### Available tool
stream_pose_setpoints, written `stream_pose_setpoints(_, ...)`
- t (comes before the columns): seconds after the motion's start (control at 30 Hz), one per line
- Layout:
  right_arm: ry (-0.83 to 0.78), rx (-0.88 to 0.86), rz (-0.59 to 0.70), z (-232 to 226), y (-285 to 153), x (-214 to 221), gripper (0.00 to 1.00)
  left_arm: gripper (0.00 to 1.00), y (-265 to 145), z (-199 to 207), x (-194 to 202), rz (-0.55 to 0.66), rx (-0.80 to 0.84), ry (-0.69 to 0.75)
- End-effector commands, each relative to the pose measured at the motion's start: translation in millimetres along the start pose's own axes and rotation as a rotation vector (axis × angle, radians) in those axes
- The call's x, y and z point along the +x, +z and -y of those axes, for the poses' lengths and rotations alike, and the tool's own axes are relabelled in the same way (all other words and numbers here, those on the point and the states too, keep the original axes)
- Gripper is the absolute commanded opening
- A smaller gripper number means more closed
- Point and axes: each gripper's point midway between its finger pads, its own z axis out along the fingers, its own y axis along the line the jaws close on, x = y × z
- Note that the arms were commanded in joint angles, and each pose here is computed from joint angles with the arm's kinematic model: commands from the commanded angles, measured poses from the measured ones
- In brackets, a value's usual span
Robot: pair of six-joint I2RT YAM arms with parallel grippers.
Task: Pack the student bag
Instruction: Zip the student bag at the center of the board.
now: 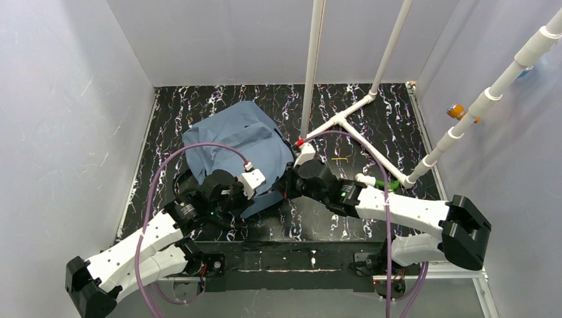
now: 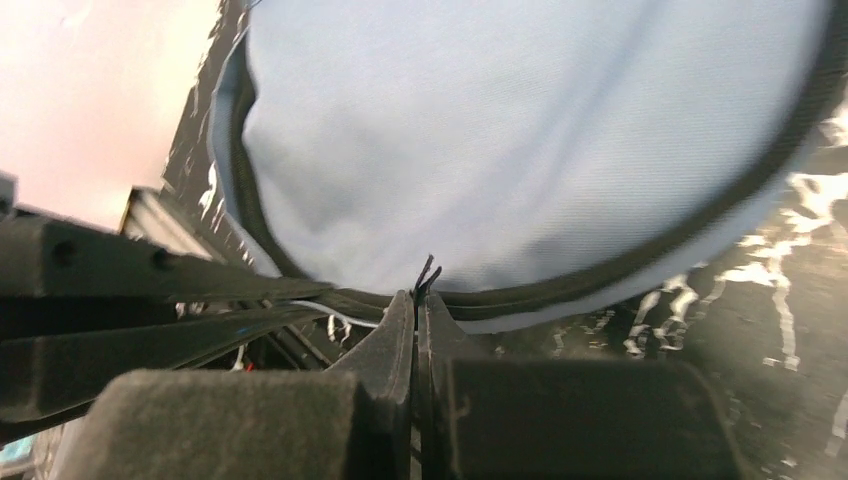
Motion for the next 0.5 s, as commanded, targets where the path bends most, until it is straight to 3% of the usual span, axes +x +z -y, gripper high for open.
stream_pose_setpoints(0.0, 0.08, 0.135, 0.223, 40, -28, -71, 0.01, 0.0, -19, -16, 22, -0.051, -0.1, 0.064)
stream_pose_setpoints(0.1, 0.124, 0.211, 0.264, 97, -43, -89, 0.01, 0.0, -27, -29, 27, -0.047, -0.173, 0.096)
stream_pose_setpoints(0.17, 0.121, 0.192, 0.263, 108, -46, -91, 0.01, 0.0, -29, -32, 26, -0.037, -0.191, 0.1)
stream_pose_setpoints(0.37, 0.015, 0.005, 0.186, 64, -29, -87, 0.01, 0.0, -33, -25, 18, -0.04, -0.149, 0.107)
stream_pose_setpoints(0.4, -0.006, -0.003, 0.18, 58, -28, -85, 0.01, 0.1, -33, -21, 17, -0.041, -0.123, 0.107)
stream_pose_setpoints(0.43, -0.025, -0.018, 0.169, 51, -27, -83, 0.01, 0.34, -35, -18, 12, -0.028, -0.105, 0.105)
stream_pose_setpoints(0.47, -0.034, -0.035, 0.159, 45, -26, -81, 0.01, 0.46, -36, -10, 6, -0.01, -0.065, 0.103)
